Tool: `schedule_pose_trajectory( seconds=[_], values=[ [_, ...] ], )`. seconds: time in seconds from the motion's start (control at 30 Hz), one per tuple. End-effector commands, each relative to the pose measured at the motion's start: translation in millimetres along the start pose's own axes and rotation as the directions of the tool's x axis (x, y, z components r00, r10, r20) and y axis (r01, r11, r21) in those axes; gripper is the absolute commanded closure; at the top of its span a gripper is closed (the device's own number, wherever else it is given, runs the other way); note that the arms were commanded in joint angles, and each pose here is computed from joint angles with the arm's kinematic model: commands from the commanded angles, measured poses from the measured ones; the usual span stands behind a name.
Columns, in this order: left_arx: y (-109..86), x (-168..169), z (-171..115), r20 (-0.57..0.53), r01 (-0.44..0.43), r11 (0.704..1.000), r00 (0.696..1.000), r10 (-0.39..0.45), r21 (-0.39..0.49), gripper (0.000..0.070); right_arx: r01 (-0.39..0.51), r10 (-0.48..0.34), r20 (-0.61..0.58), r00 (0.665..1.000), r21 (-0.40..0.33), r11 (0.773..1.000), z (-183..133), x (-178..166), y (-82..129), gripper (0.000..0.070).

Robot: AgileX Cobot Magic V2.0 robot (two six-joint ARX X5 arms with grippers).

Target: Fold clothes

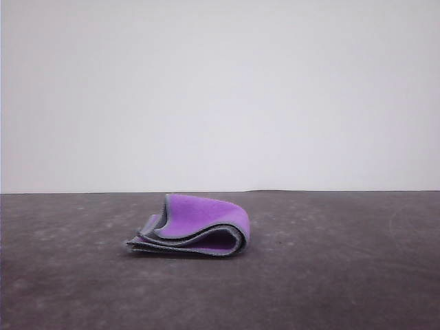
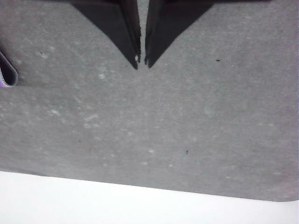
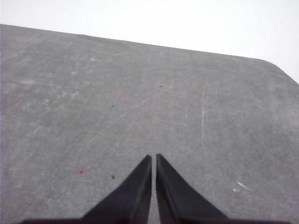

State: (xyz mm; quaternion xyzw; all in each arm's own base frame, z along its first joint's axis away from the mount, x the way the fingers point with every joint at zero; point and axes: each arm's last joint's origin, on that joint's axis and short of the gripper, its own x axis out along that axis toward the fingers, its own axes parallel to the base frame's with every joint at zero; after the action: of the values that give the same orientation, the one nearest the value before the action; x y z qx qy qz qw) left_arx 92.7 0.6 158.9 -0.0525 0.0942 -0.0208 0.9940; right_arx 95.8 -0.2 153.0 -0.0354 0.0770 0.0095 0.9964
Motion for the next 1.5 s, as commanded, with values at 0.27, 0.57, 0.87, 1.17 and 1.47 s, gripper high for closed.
schedule_pose_trajectory(
  seconds=[0.27, 0.57, 0.87, 1.17, 1.47],
  values=[
    [0.9, 2.1, -6.8, -0.024, -0.004, 1.0, 1.0, 0.004, -0.005, 0.07, 0.005, -0.005, 0.008, 1.0, 0.014, 1.0, -0.5, 0.4, -0.2, 0.0689],
    [0.9, 2.1, -6.9, -0.024, -0.004, 1.0, 1.0, 0.004, -0.005, 0.07, 0.005, -0.005, 0.008, 1.0, 0.014, 1.0, -0.5, 0.4, -0.2, 0.0689],
    [0.9, 2.1, -6.8, -0.024, -0.004, 1.0, 1.0, 0.004, -0.005, 0.07, 0.005, -0.005, 0.008, 1.0, 0.014, 1.0, -0.5, 0.4, -0.2, 0.0689],
    [0.9, 2.1, -6.9, -0.024, -0.004, 1.0, 1.0, 0.004, -0.005, 0.07, 0.005, -0.005, 0.008, 1.0, 0.014, 1.0, -0.5, 0.4, -0.2, 0.0689],
    [0.9, 2.1, -6.9, -0.024, -0.004, 1.0, 1.0, 0.004, -0.005, 0.07, 0.005, -0.005, 0.008, 1.0, 0.014, 1.0, -0.5, 0.4, -0.2, 0.0689]
  ],
)
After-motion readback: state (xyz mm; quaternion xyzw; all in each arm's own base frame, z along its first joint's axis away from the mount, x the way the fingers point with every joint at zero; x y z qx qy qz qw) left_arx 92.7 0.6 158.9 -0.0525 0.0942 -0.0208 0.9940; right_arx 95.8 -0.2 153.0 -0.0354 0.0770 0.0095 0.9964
